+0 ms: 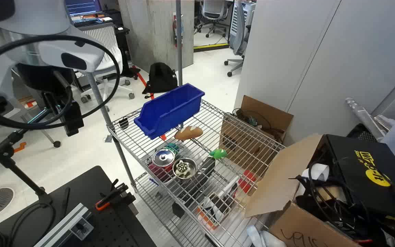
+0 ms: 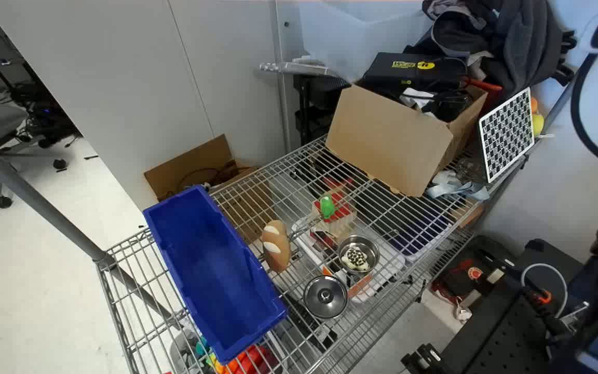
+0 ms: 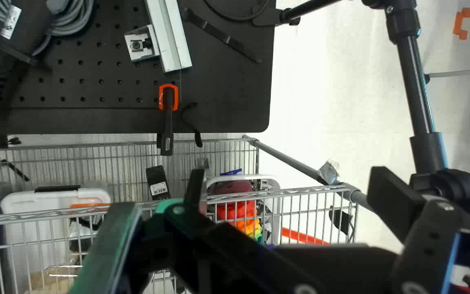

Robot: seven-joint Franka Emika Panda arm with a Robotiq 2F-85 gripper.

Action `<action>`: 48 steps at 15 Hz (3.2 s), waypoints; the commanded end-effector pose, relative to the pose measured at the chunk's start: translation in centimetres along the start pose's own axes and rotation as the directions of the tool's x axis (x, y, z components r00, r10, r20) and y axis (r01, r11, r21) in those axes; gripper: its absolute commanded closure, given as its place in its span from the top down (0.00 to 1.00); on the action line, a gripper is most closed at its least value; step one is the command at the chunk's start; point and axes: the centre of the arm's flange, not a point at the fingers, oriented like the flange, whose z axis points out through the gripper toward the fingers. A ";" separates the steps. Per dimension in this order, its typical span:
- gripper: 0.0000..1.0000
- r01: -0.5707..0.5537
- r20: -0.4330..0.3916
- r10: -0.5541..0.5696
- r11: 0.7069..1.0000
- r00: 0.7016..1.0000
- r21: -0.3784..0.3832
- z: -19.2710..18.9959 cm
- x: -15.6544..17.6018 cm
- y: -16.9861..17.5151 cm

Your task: Pick up the lid and put it on the pot

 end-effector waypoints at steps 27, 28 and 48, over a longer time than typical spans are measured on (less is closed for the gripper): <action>1.00 -0.129 -0.234 0.119 0.991 0.965 -0.026 21.8 24.5 2.2; 1.00 -0.133 -0.227 0.120 0.990 0.967 -0.044 23.1 25.1 2.5; 0.71 -0.187 -0.184 0.141 0.947 0.973 -0.260 32.0 28.1 4.1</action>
